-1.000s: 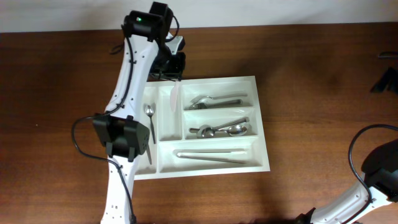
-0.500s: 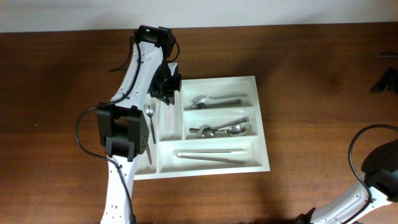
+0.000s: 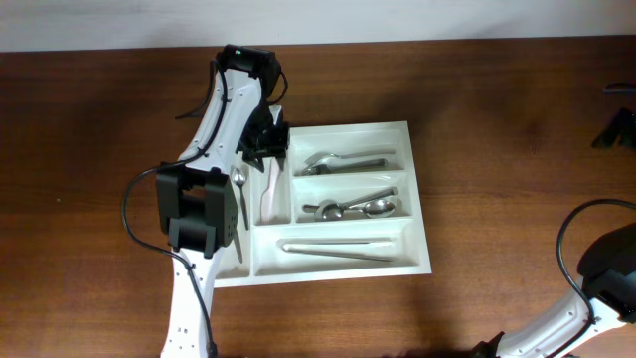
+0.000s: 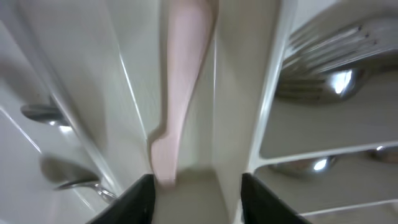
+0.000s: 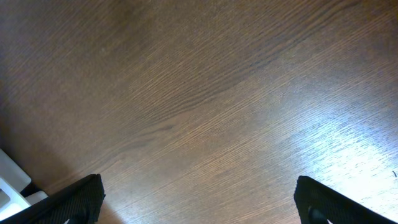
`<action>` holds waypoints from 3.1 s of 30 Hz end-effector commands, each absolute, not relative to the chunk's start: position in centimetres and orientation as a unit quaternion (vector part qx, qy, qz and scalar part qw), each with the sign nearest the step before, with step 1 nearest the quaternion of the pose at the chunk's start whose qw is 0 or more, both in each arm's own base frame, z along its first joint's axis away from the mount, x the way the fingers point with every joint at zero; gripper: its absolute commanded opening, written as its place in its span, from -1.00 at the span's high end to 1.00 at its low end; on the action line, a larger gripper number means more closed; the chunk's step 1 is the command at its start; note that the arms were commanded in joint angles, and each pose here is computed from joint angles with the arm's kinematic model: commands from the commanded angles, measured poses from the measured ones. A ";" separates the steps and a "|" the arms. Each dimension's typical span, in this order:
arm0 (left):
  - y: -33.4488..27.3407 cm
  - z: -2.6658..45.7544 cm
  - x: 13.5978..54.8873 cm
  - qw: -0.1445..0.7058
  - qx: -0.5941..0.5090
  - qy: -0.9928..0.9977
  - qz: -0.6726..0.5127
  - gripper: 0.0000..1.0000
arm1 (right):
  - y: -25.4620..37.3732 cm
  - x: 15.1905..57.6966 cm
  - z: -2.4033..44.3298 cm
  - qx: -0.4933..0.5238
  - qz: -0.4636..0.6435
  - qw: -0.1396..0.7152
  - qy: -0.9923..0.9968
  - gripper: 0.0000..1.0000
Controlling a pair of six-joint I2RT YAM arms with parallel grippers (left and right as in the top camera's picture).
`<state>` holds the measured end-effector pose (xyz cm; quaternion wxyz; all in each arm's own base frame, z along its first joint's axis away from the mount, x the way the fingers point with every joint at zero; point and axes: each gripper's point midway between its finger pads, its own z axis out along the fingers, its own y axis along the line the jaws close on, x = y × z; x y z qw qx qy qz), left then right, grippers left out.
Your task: Pack container
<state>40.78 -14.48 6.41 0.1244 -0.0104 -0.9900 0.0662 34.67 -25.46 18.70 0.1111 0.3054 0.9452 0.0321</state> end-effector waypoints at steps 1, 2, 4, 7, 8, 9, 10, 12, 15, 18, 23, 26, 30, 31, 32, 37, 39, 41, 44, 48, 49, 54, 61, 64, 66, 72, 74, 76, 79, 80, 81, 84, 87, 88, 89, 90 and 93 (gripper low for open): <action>-13.6 6.5 41.3 0.118 -0.001 -0.991 0.067 -0.04 | -25.3 34.8 18.7 0.308 0.035 0.112 0.944 -0.98; -13.3 6.7 41.4 0.117 0.002 -0.991 0.068 -0.07 | -25.3 34.8 18.7 0.308 0.035 0.112 0.944 -0.99; -12.8 7.4 41.6 0.113 0.008 -0.991 0.069 -0.13 | -25.3 34.8 18.7 0.308 0.035 0.112 0.944 -0.98; -12.8 10.8 43.7 0.055 -0.013 -0.992 0.116 -0.30 | -25.3 34.8 18.7 0.308 0.035 0.112 0.944 -0.98; -12.6 12.2 44.5 0.028 -0.019 -0.992 0.124 -0.34 | -25.3 34.8 18.7 0.308 0.035 0.112 0.944 -0.98; -12.3 13.5 45.1 0.005 -0.024 -0.991 0.128 -0.39 | -25.3 34.8 18.7 0.308 0.035 0.112 0.944 -0.98; -11.9 15.1 45.8 -0.024 -0.034 -0.990 0.131 -0.46 | -25.3 34.8 18.7 0.308 0.035 0.112 0.944 -0.98; -11.1 18.6 46.7 -0.085 -0.059 -0.985 0.135 -0.57 | -25.3 34.8 18.7 0.308 0.035 0.112 0.944 -0.98; -8.7 25.3 46.8 -0.182 -0.071 -0.974 0.111 -0.89 | -25.3 34.8 18.7 0.308 0.035 0.112 0.944 -0.98; -7.5 29.2 45.6 -0.226 -0.066 -0.966 0.102 -0.99 | -25.3 34.8 18.7 0.308 0.035 0.112 0.944 -0.97; -7.3 36.7 41.5 -0.309 -0.077 -0.942 0.103 -0.99 | -25.3 34.8 18.7 0.308 0.035 0.112 0.944 -0.97; -7.1 40.0 37.1 -0.336 -0.082 -0.932 0.105 -0.99 | -25.3 34.8 18.7 0.308 0.035 0.112 0.944 -0.98; -7.1 40.5 31.4 -0.327 -0.090 -0.935 0.106 -0.99 | -25.3 34.8 18.7 0.308 0.035 0.112 0.944 -0.98; -7.0 39.8 28.5 -0.314 -0.093 -0.939 0.104 -0.99 | -25.3 34.8 18.7 0.308 0.035 0.112 0.944 -0.98; -6.9 39.4 27.1 -0.308 -0.092 -0.941 0.105 -0.98 | -25.3 34.8 18.7 0.308 0.035 0.112 0.944 -0.98; -6.3 37.4 21.0 -0.303 -0.067 -0.943 0.119 -0.99 | -25.3 34.8 18.7 0.308 0.035 0.112 0.944 -0.98; -6.0 36.9 18.9 -0.321 -0.058 -0.937 0.124 -0.99 | -25.3 34.8 18.7 0.308 0.035 0.112 0.944 -0.98; -5.7 36.6 17.0 -0.350 -0.060 -0.926 0.126 -0.99 | -25.3 34.8 18.7 0.308 0.035 0.112 0.944 -0.98; -5.3 36.8 14.6 -0.410 -0.051 -0.900 0.137 -0.98 | -25.3 34.8 18.7 0.308 0.035 0.112 0.944 -0.98; -5.0 37.2 12.5 -0.484 -0.047 -0.861 0.150 -0.98 | -25.3 34.8 18.7 0.308 0.035 0.112 0.944 -0.98; -4.9 37.1 12.1 -0.495 -0.048 -0.854 0.151 -0.99 | -25.3 34.8 18.7 0.308 0.035 0.112 0.944 -0.98; -4.6 35.7 9.7 -0.496 -0.048 -0.854 0.151 -0.99 | -25.3 34.8 18.7 0.308 0.035 0.112 0.944 -0.98; -4.8 32.0 6.8 -0.413 -0.050 -0.895 0.161 -0.98 | -25.3 34.8 18.7 0.308 0.035 0.112 0.944 -0.98; -5.2 32.4 7.0 -0.420 -0.056 -0.889 0.171 -0.99 | -25.3 34.8 18.7 0.308 0.035 0.112 0.944 -0.98; -5.3 33.2 7.7 -0.443 -0.074 -0.878 0.164 -0.99 | -25.3 34.8 18.7 0.308 0.035 0.112 0.944 -0.98; -5.9 33.3 11.7 -0.500 -0.225 -0.832 0.081 -0.99 | -25.3 34.8 18.7 0.308 0.035 0.112 0.944 -0.98; -6.1 31.8 13.1 -0.493 -0.246 -0.831 0.069 -0.99 | -25.3 34.8 18.7 0.308 0.035 0.112 0.944 -0.98; -6.3 29.8 14.8 -0.483 -0.247 -0.837 0.070 -0.99 | -25.3 34.8 18.7 0.308 0.035 0.112 0.944 -0.98; -6.6 27.0 17.1 -0.489 -0.246 -0.834 0.068 -0.99 | -25.3 34.8 18.7 0.308 0.035 0.112 0.944 -0.98; -6.6 26.4 17.8 -0.496 -0.244 -0.831 0.063 -0.99 | -25.3 34.8 18.7 0.308 0.035 0.112 0.944 -0.98; -6.2 25.7 18.6 -0.509 -0.237 -0.826 0.050 -0.99 | -25.3 34.8 18.7 0.308 0.035 0.112 0.944 -0.98; -5.3 24.2 20.2 -0.540 -0.216 -0.813 0.021 -0.99 | -25.3 34.8 18.7 0.308 0.035 0.112 0.944 -0.98; -4.6 22.7 21.2 -0.569 -0.200 -0.798 0.007 -0.99 | -25.3 34.8 18.7 0.308 0.035 0.112 0.944 -0.98; -4.4 22.3 21.4 -0.577 -0.195 -0.793 0.003 -0.99 | -25.3 34.8 18.7 0.308 0.035 0.112 0.944 -0.98; -4.2 21.8 21.6 -0.586 -0.190 -0.788 -0.002 -0.99 | -25.3 34.8 18.7 0.308 0.035 0.112 0.944 -0.97; -3.9 21.4 21.6 -0.593 -0.186 -0.783 -0.006 -0.99 | -25.3 34.8 18.7 0.308 0.035 0.112 0.944 -0.98; -3.4 20.4 21.7 -0.609 -0.175 -0.773 -0.018 -0.98 | -25.3 34.8 18.7 0.308 0.035 0.112 0.944 -0.98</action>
